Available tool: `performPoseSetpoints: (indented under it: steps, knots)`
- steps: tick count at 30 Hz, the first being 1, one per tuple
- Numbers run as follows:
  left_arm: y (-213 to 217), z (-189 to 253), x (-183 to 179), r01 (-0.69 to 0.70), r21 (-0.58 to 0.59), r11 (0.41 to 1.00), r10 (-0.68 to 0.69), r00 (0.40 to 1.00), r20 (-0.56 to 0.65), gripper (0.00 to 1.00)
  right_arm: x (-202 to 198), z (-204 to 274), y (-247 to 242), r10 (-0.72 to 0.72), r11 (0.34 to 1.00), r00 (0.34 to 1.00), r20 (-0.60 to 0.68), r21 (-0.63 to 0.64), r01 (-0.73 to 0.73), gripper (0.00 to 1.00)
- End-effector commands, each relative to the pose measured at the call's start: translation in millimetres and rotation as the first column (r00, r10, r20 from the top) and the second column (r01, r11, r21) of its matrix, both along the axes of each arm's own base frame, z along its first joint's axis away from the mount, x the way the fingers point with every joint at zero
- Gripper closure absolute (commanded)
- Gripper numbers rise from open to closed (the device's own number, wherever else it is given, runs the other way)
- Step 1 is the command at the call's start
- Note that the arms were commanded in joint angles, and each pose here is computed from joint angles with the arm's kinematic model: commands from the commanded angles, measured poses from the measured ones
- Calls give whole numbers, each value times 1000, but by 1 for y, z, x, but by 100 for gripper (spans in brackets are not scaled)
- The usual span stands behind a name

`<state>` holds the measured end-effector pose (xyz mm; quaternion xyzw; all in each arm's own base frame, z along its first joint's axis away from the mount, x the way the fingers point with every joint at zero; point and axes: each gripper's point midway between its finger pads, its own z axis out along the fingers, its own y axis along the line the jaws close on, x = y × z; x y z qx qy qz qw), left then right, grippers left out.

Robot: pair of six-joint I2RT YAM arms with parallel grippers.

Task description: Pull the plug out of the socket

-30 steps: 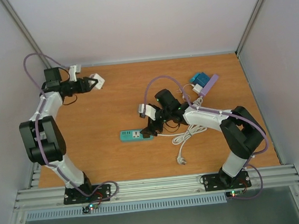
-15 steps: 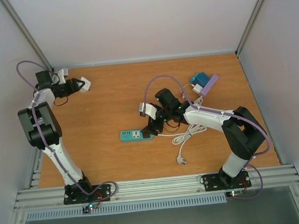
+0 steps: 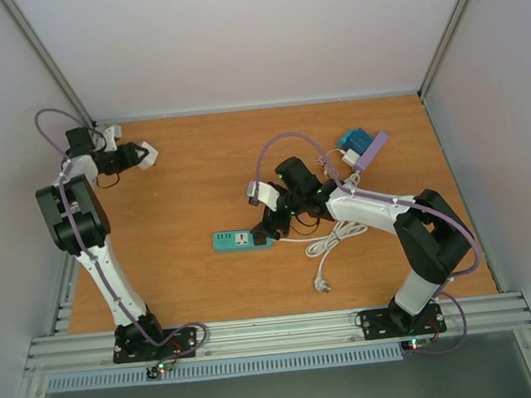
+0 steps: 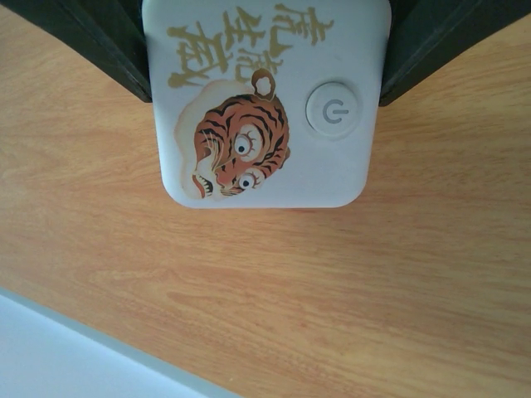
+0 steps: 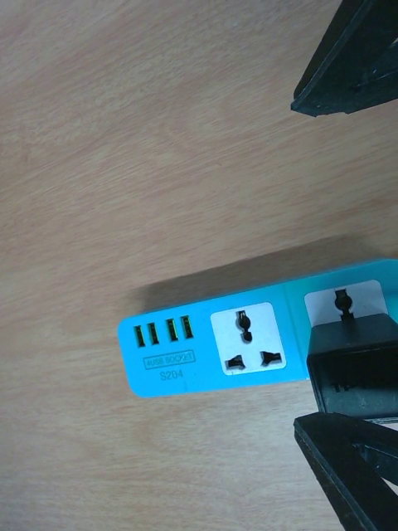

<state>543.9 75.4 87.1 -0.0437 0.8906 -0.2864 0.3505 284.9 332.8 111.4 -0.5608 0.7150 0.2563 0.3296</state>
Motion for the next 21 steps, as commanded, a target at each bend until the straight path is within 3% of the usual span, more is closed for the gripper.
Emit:
performPoseSetpoints:
  steps: [1, 6, 15, 21]
  knots:
    - [8, -3, 11, -1, 4, 1000, 1, 1000, 20, 58, 4, 10, -1, -31, 999, 999, 7, 11, 31, 2]
    - [13, -15, 13, -15, -1, 1000, 15, 1000, 0, 53, 5, 9, -2, -38, 999, 999, 5, 6, 38, 1]
    - [24, -23, 13, -60, 57, 997, 62, 998, -28, 28, 6, 8, -6, -47, 999, 999, -12, 2, 47, 1]
    - [28, -24, 11, -81, 83, 993, 84, 996, -32, 21, 4, 7, -7, -39, 999, 999, -17, -3, 39, 2]
